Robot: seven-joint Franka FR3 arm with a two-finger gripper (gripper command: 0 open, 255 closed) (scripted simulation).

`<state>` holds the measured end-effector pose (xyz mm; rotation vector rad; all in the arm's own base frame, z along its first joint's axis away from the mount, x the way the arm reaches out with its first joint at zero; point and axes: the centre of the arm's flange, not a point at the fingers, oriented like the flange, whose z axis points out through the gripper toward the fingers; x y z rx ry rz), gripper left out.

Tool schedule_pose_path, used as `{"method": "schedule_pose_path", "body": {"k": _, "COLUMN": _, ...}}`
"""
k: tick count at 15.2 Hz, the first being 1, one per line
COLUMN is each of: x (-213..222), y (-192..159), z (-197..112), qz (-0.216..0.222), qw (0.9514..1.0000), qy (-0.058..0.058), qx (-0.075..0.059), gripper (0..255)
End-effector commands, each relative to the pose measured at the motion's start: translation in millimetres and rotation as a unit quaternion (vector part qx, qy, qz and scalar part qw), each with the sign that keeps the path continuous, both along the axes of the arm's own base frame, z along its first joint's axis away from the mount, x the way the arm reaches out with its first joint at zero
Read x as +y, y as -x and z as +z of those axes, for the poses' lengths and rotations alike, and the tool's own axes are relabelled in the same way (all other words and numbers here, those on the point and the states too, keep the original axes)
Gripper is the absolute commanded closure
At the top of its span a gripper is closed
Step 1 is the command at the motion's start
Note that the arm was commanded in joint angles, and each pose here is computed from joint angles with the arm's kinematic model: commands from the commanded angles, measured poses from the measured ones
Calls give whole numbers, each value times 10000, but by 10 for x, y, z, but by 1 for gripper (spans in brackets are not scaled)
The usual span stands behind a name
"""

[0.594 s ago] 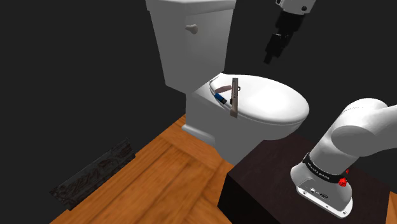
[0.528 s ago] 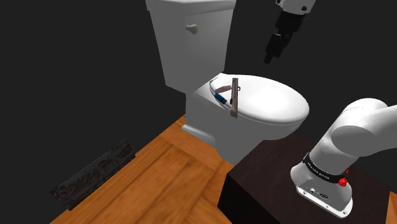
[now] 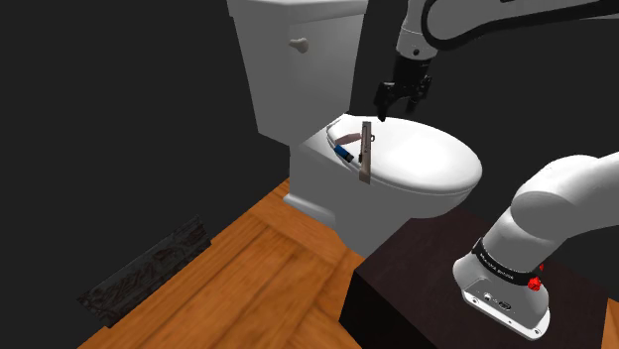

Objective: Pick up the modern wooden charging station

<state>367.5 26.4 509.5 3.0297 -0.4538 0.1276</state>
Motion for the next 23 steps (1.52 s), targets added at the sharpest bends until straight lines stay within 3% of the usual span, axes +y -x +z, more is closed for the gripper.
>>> {"method": "schedule_pose_path", "body": {"k": 1, "x": 33, "y": -202, "z": -231, "qz": -625, "qw": 9980, "qy": 38, "qx": 16, "gripper": 0}}
{"method": "schedule_pose_path", "body": {"k": 3, "x": 57, "y": -377, "z": -451, "qz": -1201, "qw": 9927, "qy": 83, "qx": 41, "gripper": 0}}
{"method": "schedule_pose_path", "body": {"k": 5, "x": 58, "y": -552, "z": -673, "qz": -1773, "qw": 9840, "qy": 128, "qx": 67, "gripper": 0}}
{"method": "schedule_pose_path", "body": {"k": 7, "x": 36, "y": -725, "z": -895, "qz": -2339, "qw": 9721, "qy": 172, "qx": 92, "gripper": 0}}
{"method": "schedule_pose_path", "body": {"k": 9, "x": -7, "y": -893, "z": -1117, "qz": -2898, "qw": 9568, "qy": 216, "qx": 117, "gripper": 0}}
{"method": "schedule_pose_path", "body": {"k": 10, "x": -17, "y": -923, "z": -1159, "qz": -3001, "qw": 9536, "qy": 224, "qx": 122, "gripper": 0}}
{"method": "schedule_pose_path", "body": {"k": 19, "x": -17, "y": -923, "z": -1559, "qz": -3001, "qw": 9536, "qy": 224, "qx": 122, "gripper": 0}}
{"method": "schedule_pose_path", "body": {"k": 20, "x": -18, "y": -920, "z": -1566, "qz": -3001, "qw": 9536, "qy": 224, "qx": 122, "gripper": 255}}
{"method": "schedule_pose_path", "body": {"k": 23, "x": -14, "y": -920, "z": -1564, "qz": -3001, "qw": 9536, "qy": 224, "qx": 122, "gripper": 255}}
